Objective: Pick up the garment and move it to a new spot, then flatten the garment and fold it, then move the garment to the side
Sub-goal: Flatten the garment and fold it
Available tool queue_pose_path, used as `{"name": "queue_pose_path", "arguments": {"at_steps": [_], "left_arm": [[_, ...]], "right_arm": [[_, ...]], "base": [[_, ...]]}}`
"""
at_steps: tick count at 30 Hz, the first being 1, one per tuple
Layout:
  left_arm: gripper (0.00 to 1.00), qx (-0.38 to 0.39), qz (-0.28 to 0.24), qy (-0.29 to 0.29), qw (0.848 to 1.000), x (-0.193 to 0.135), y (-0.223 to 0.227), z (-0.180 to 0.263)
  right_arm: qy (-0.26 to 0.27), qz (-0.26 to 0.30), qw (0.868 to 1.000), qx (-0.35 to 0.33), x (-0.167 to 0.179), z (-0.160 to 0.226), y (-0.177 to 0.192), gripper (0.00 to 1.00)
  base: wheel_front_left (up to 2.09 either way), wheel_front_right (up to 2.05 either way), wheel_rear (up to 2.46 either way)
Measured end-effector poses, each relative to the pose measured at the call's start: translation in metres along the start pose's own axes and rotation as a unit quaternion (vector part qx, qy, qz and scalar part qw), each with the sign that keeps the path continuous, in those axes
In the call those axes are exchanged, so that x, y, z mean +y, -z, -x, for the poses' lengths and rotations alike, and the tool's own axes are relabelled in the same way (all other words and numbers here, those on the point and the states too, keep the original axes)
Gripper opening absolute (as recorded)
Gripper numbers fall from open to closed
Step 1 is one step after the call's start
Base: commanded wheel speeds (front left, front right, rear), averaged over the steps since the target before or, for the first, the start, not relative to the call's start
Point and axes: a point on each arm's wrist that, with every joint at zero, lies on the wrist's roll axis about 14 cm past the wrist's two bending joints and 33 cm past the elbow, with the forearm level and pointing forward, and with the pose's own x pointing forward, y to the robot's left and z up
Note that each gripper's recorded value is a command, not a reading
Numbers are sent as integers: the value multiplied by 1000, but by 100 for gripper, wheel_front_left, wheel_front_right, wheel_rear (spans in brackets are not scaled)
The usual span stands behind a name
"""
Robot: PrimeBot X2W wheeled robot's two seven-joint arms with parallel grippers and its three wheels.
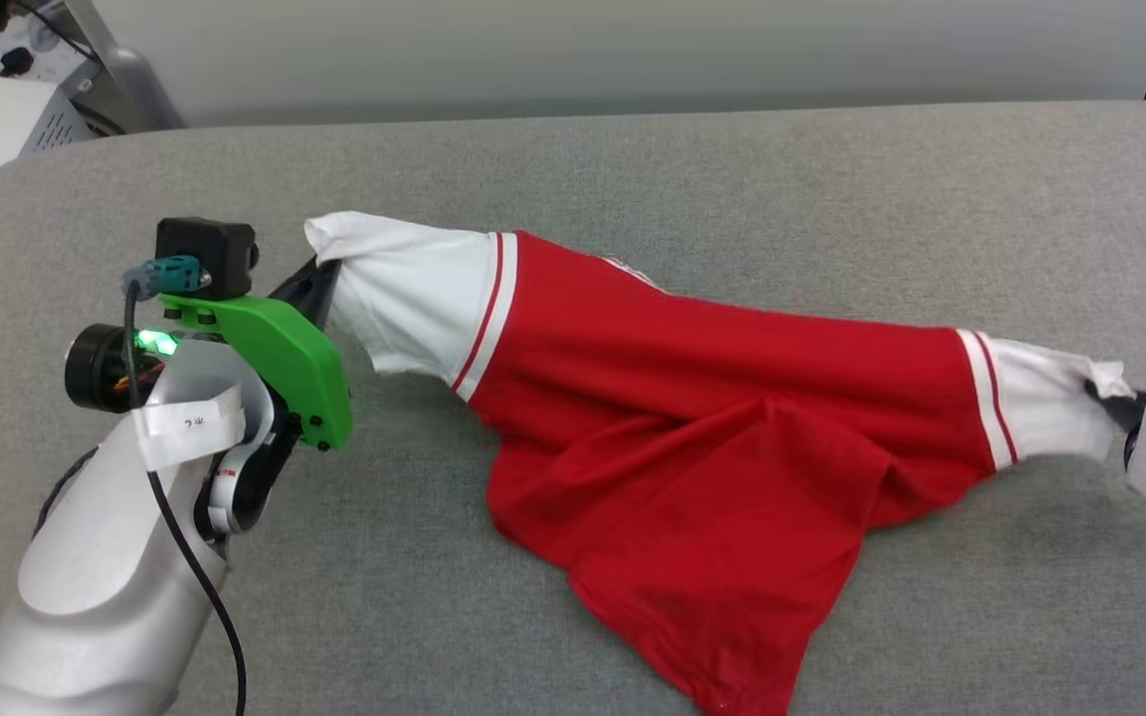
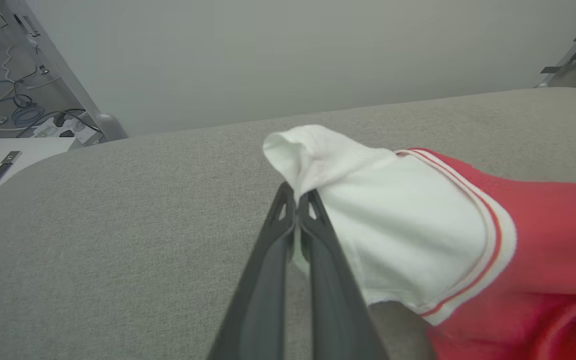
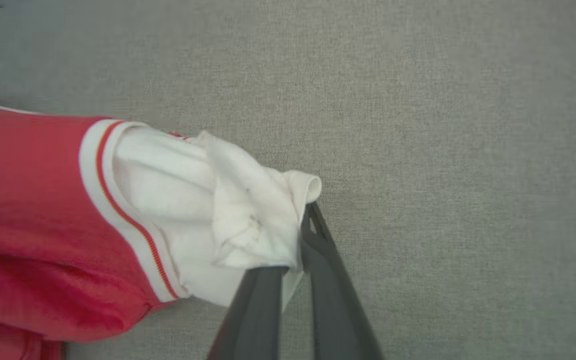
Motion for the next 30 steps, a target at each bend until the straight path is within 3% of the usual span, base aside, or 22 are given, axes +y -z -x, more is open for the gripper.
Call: {"name": "queue_pose_path", "arguments": {"at_steps": [8,16,21,27,30], "left_arm": [[0,-82,-23,-19,996,16,-75,-2],[0,-161,-28,-44,986,41,-150,-25],[0,-230,-57,-64,969,53,-204,-41],[0,-314,-94,-87,941,64,-266,-59],[0,-337,-103,-93,931,67,-283,-69]], "right_arm": [[15,48,991,-127,0,32,-95,0],[16,86,969,-230,19,41,-187,0],[17,96,945,-313,29,48,-253,0],[27,113,900,-419,41,62,-336,0],[29,114,885,-450,44,63,-362,0]], "base": [[0,0,0],[0,0,0],[0,0,0],[0,0,0],[0,0,0]]}}
